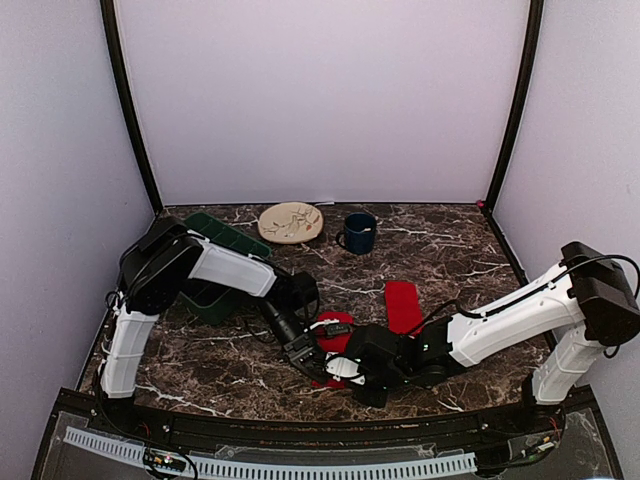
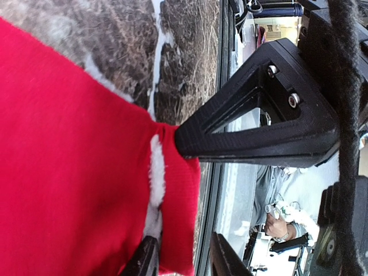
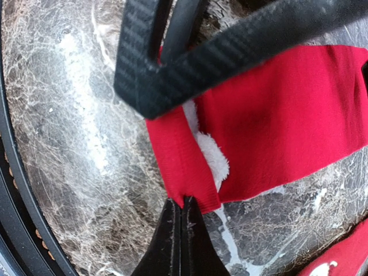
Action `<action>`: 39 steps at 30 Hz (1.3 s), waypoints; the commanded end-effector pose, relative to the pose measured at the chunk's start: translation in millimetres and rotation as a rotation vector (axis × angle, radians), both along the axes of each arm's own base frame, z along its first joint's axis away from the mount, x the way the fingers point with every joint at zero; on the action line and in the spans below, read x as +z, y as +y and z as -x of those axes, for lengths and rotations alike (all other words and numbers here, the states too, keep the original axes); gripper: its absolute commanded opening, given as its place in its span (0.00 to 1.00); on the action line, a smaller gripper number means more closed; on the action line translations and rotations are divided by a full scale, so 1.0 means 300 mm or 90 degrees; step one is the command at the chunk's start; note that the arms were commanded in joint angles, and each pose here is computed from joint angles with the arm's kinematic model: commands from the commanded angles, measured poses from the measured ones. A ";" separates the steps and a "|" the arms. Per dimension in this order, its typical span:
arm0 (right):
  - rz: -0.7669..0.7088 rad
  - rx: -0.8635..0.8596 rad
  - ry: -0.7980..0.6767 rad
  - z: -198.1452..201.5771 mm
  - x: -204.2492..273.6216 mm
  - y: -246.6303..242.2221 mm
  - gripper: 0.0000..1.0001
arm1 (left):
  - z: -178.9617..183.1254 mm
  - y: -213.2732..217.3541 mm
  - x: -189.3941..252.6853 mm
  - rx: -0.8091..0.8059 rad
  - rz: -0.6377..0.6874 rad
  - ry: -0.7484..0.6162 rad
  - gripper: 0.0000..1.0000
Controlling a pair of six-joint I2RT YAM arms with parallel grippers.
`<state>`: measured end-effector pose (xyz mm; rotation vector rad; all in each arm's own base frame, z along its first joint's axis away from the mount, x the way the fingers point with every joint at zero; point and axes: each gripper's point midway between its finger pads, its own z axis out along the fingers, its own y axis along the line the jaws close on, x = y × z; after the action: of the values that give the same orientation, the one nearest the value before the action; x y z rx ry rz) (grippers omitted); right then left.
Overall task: Roll the socks
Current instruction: Roll the sock at the center of the board.
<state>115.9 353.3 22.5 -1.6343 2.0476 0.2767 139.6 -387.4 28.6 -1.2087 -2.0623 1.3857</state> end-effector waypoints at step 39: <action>-0.032 -0.021 0.179 -0.045 0.101 0.053 0.00 | -0.305 0.148 0.085 0.249 -0.012 -0.425 0.35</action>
<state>130.6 366.3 52.1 -1.5995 2.1758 0.4609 210.7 -338.9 31.9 -1.4041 -2.7454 1.1434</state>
